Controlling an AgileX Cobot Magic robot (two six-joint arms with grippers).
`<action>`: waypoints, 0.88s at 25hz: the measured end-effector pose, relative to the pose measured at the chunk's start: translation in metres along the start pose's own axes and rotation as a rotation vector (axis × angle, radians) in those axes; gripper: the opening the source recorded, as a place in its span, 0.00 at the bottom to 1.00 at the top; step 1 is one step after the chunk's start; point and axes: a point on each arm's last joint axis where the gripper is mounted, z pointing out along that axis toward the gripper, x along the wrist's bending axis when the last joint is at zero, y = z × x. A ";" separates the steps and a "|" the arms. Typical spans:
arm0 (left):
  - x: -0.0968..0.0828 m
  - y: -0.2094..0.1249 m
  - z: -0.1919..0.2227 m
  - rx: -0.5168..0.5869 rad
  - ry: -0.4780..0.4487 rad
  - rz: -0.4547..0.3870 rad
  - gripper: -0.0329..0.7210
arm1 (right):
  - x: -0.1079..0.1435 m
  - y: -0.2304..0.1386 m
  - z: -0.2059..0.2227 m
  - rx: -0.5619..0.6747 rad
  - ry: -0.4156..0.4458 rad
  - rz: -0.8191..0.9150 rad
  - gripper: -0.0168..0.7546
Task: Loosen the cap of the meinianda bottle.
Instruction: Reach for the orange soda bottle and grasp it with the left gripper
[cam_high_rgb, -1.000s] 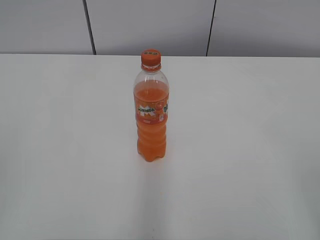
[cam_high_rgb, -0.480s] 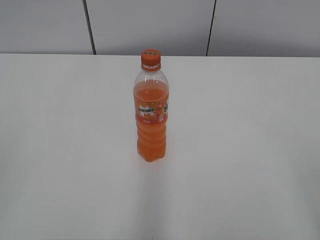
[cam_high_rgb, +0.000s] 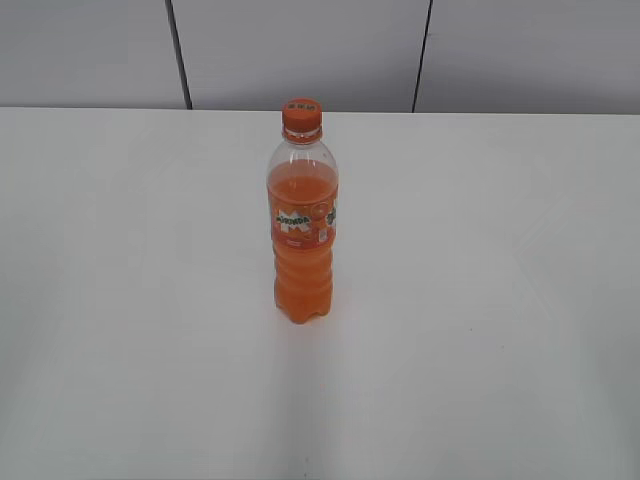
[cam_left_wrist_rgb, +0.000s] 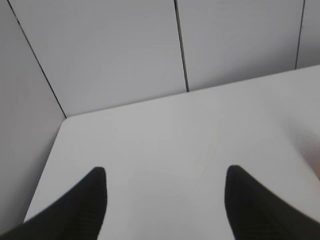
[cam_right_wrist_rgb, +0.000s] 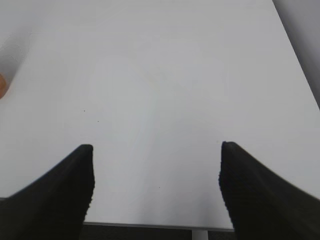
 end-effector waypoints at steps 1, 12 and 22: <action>0.001 0.004 0.005 -0.019 0.003 0.000 0.65 | 0.000 0.000 0.000 0.000 0.000 0.000 0.78; 0.006 0.042 0.086 -0.148 0.023 0.000 0.65 | 0.000 0.000 0.000 0.000 0.000 0.000 0.78; 0.007 0.046 0.145 -0.155 0.024 0.000 0.63 | 0.000 0.000 0.000 0.000 0.000 0.000 0.78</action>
